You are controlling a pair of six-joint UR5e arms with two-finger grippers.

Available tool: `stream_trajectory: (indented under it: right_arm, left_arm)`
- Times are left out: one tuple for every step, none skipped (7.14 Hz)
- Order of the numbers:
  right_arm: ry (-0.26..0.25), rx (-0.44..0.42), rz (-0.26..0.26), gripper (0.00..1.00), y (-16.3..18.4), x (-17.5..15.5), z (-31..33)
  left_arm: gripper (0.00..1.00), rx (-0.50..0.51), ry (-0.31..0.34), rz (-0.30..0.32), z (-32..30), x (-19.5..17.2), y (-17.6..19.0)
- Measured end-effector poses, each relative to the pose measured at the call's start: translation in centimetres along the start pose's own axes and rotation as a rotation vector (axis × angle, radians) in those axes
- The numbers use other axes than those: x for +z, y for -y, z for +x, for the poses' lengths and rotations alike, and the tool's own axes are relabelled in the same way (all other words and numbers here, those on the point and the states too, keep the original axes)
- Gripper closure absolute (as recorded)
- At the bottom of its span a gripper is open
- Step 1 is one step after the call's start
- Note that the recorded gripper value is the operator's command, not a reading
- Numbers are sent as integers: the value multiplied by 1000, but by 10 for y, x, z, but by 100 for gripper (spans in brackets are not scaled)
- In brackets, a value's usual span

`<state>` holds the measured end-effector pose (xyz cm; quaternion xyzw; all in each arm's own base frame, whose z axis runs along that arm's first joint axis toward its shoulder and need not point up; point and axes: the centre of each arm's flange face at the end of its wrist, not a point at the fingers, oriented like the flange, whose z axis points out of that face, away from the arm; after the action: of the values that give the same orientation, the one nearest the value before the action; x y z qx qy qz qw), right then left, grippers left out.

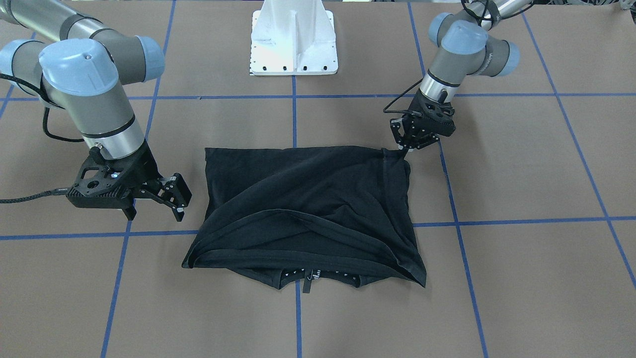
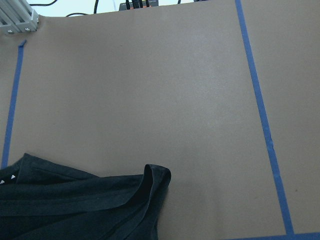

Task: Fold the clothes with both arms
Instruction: 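Grasp the shirt's side with the left gripper and drag it farther from the robot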

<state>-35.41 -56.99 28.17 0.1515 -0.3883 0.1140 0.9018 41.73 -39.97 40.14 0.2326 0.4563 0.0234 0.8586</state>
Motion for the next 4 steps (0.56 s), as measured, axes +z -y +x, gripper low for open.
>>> stream_trajectory:
  right_arm:
    - [-1,-1,0,0,-1,1,-1]
    - [-1,-2,-1,0,-1,1,-2]
    - [0,-3,-2,0,-3,2,-3]
    - [2,-6,-5,0,-6,3,-6]
  left_arm:
    - [100,47,64,32,-38,4,25]
    - [100,85,133,61,-74,12,58]
    - [100,101,189,84,-97,29,98]
    - [100,106,229,102,-109,54,141]
